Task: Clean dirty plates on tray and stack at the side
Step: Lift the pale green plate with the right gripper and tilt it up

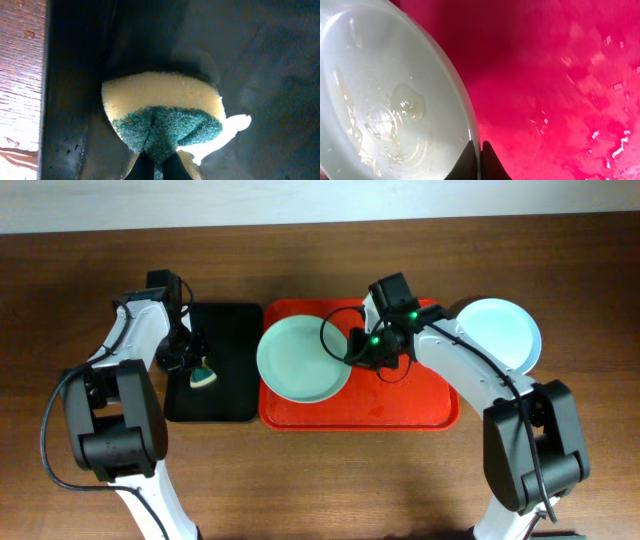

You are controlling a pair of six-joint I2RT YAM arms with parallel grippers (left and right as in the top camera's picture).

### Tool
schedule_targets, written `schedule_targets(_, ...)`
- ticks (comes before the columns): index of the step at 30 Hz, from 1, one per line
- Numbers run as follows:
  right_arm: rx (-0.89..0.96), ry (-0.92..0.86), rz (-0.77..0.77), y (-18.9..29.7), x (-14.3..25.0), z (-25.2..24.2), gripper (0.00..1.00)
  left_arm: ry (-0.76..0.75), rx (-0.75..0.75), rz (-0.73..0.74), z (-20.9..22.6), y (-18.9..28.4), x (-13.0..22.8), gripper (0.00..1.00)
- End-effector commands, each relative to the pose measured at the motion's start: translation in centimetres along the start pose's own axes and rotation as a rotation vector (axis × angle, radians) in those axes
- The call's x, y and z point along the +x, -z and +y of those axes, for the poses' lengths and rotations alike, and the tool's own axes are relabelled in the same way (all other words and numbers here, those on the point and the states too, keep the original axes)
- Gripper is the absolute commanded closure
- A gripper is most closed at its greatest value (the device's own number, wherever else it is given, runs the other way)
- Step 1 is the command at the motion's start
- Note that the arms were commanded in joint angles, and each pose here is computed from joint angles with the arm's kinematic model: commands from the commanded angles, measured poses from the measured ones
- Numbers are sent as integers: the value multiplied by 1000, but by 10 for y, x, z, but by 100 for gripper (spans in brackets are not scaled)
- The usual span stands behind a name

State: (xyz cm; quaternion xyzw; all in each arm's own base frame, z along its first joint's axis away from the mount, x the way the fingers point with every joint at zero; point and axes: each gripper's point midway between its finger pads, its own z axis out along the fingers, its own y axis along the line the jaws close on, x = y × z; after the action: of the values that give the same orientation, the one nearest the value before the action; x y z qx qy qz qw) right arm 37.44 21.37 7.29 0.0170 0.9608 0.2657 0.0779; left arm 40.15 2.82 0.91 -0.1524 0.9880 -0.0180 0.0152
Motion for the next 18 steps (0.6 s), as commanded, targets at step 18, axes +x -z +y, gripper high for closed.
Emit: schedule_targets(18,149,165,-504,-4,-54,92,96,10,-33,-4,7,2,4,100)
